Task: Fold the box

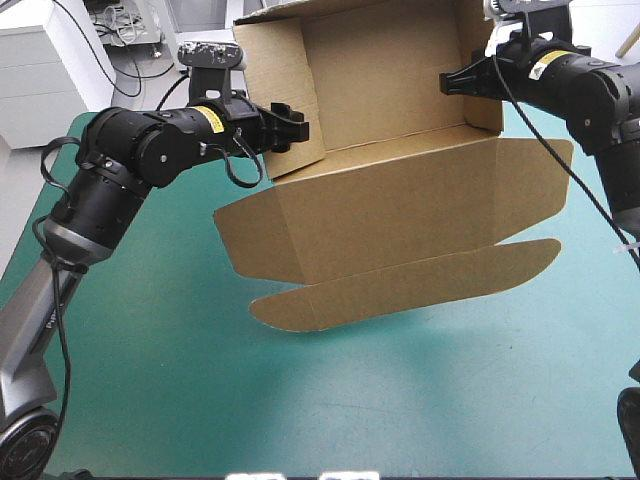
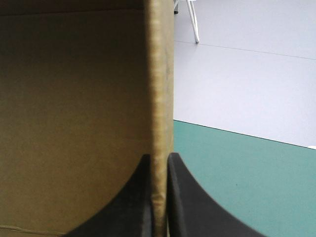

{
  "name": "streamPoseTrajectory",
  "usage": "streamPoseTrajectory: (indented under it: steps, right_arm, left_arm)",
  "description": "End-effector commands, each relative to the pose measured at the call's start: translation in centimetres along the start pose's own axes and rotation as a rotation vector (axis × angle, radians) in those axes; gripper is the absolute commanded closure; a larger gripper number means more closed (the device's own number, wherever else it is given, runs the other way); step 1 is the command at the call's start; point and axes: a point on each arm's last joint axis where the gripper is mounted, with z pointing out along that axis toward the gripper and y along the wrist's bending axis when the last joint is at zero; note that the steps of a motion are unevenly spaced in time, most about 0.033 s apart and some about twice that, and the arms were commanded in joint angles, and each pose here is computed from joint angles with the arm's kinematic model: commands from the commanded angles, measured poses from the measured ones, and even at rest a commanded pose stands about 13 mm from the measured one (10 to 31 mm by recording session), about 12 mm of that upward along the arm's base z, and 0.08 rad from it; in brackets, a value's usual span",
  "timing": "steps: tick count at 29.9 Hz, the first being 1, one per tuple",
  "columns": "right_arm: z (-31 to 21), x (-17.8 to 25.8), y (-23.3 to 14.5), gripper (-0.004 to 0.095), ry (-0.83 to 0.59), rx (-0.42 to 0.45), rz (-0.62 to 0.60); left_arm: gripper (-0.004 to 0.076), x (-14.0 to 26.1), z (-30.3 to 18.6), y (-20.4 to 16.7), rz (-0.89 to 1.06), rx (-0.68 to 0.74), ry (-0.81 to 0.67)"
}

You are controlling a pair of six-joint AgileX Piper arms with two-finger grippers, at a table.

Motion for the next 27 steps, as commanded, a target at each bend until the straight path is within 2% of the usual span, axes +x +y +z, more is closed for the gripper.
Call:
streamPoseTrajectory:
  steps: [1, 12, 20, 27]
  right_arm:
    - [-2.7, -2.3, 0.2, 0.0918, -0.181, -0.017, 0.050]
    - [-1.8, -1.9, 0.1, 0.0920, -0.148, -0.001, 0.024]
    - [0.6, -0.5, 0.4, 0.0924, -0.028, -0.043, 0.057]
    - [4.0, 2.9, 0.6, 0.0924, 0.251, -0.073, 0.039]
  left_arm:
    - [0.0272, -2.2, -2.4, -1.3, -0.024, 0.017, -0.178]
    - [0.0481, -2.3, -2.6, -1.6, -0.021, 0.027, -0.181]
    - [0.0734, -2.2, -2.2, -1.5, -0.004, 0.014, -0.178]
    - [0.0729, -0.9, 0.7, -0.8, 0.024, -0.054, -0.057]
